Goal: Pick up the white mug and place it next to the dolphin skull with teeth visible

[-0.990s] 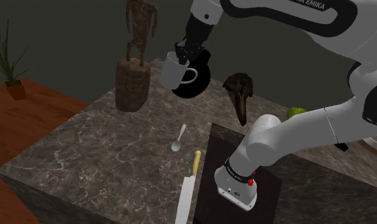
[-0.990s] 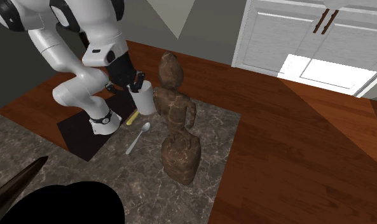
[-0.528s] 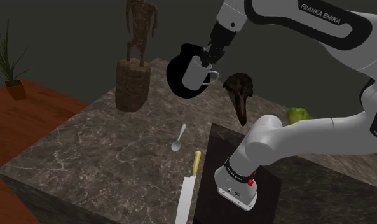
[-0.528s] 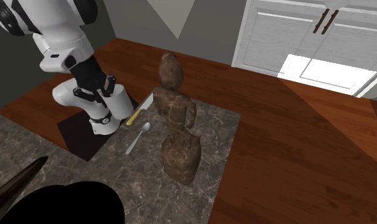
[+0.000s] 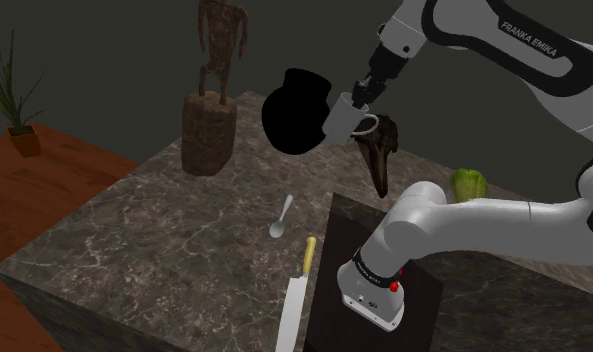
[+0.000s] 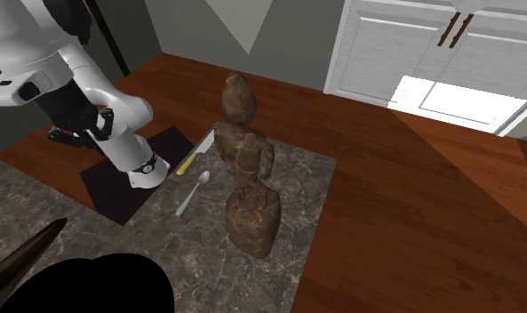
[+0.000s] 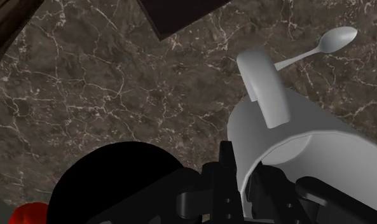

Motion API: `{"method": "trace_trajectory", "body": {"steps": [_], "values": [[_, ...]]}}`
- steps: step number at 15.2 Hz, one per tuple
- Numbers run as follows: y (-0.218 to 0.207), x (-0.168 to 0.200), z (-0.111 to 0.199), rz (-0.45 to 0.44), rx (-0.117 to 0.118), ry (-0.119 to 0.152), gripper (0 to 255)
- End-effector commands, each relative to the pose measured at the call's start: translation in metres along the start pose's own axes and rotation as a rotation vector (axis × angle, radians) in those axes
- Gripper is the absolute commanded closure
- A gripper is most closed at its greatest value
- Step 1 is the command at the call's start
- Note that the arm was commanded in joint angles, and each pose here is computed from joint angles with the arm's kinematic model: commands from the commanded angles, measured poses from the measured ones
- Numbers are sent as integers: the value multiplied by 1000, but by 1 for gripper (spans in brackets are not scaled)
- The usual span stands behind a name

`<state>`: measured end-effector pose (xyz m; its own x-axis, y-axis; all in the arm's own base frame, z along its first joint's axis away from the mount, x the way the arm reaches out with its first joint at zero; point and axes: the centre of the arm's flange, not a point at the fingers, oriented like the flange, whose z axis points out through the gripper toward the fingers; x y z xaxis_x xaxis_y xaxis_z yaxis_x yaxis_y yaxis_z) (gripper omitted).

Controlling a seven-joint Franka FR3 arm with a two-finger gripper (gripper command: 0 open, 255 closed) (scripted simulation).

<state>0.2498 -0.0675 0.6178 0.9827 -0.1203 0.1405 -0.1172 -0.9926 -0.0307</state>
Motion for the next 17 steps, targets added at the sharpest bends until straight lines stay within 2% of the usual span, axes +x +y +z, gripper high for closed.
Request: {"method": "trace_trajectory", "body": {"steps": [1, 17], "values": [[25, -11, 0, -1, 0, -1, 255], [218, -95, -18, -1, 0, -1, 255]]}}
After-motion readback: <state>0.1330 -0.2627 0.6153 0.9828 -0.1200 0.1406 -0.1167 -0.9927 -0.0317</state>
